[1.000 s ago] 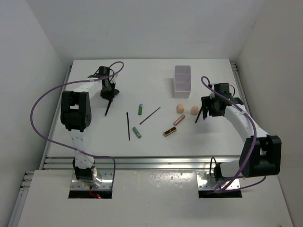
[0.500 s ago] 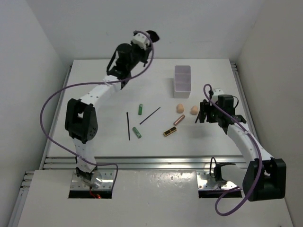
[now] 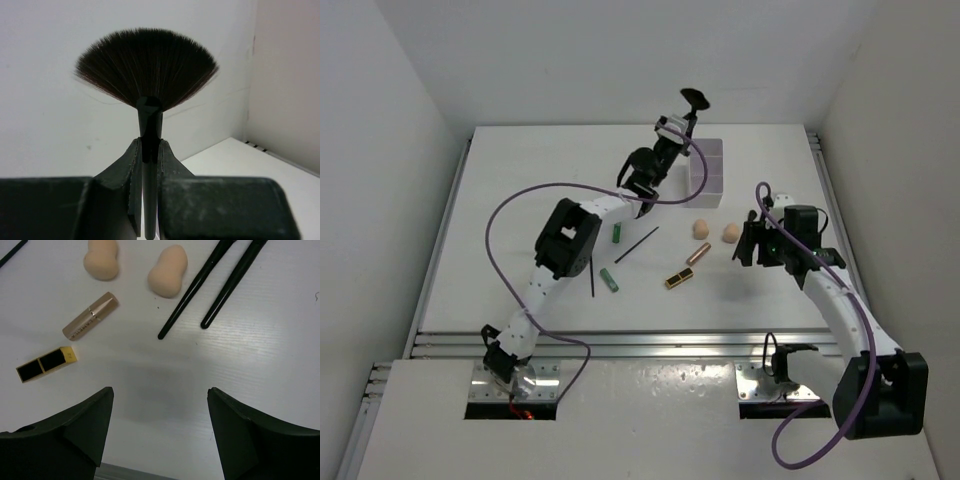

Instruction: Organize the makeup

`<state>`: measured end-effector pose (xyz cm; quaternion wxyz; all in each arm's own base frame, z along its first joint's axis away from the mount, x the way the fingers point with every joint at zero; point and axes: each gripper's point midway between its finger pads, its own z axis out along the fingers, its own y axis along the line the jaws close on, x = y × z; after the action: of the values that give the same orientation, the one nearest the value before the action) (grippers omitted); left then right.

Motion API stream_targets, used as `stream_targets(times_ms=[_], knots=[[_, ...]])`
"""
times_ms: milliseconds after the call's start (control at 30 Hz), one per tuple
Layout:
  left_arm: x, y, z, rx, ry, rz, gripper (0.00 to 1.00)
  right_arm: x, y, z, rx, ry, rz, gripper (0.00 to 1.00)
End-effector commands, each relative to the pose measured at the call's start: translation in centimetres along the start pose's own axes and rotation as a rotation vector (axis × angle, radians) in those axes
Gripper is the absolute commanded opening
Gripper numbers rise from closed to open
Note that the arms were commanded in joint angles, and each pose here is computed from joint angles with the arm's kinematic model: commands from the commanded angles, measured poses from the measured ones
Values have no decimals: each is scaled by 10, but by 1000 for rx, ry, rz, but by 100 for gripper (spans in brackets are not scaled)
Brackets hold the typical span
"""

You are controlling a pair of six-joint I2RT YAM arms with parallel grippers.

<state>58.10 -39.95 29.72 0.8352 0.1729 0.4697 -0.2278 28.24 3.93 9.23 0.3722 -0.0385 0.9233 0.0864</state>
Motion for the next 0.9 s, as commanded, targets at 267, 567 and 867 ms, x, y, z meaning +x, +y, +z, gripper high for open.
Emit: stream_targets(times_ms=[267,567,867], knots=[[-6,-35,3,-94,-173,-33,0,8,-3,-12,4,89,19,76],[-6,6,-4,-211,-139,39,0,3,-1,-9,-15,110,23,75],[-31,-15,12,-49,-183,8,0,3,4,-3,-51,134,29,75]])
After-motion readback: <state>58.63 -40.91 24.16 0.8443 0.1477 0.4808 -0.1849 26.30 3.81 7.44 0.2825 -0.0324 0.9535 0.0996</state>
